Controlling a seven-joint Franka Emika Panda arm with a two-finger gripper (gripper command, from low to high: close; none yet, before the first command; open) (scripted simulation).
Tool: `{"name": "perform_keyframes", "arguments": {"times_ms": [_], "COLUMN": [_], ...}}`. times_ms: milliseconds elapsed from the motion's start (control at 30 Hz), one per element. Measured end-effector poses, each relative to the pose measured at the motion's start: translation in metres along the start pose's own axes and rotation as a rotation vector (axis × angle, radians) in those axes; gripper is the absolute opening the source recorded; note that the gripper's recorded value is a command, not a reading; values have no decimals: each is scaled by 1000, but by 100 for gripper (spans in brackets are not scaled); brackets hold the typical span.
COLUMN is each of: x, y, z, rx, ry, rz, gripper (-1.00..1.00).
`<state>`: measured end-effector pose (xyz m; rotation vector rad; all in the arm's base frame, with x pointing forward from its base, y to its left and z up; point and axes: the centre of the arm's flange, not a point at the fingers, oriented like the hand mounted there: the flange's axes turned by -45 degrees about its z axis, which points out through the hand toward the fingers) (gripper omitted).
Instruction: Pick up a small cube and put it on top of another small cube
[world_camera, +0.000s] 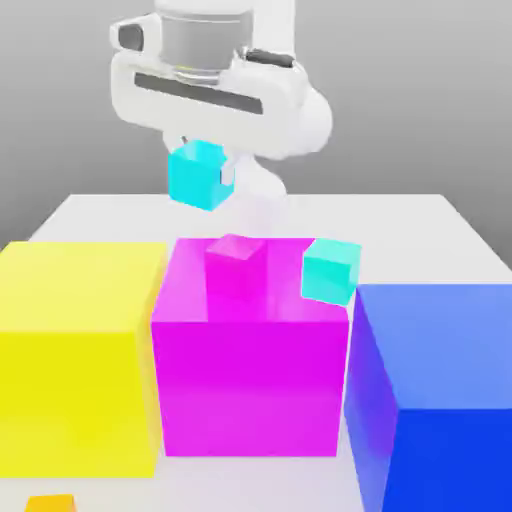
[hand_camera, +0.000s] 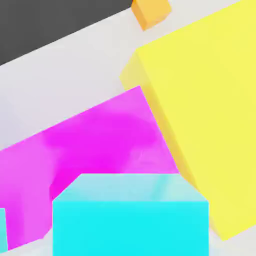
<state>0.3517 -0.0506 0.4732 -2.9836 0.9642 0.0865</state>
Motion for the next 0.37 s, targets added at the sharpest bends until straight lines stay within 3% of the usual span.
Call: {"name": "perform_keyframes", "arguments": {"times_ms": [67,233,267,367], "x": [-11,-21,-21,-21], "y": [1,-17,-17,-17], "z": [-1,55,66,66], "rx": [51,19,19,19], "ry": [8,51,51,51], "rz": [74,24,23,23], "gripper": [-100,-100,100,100]}}
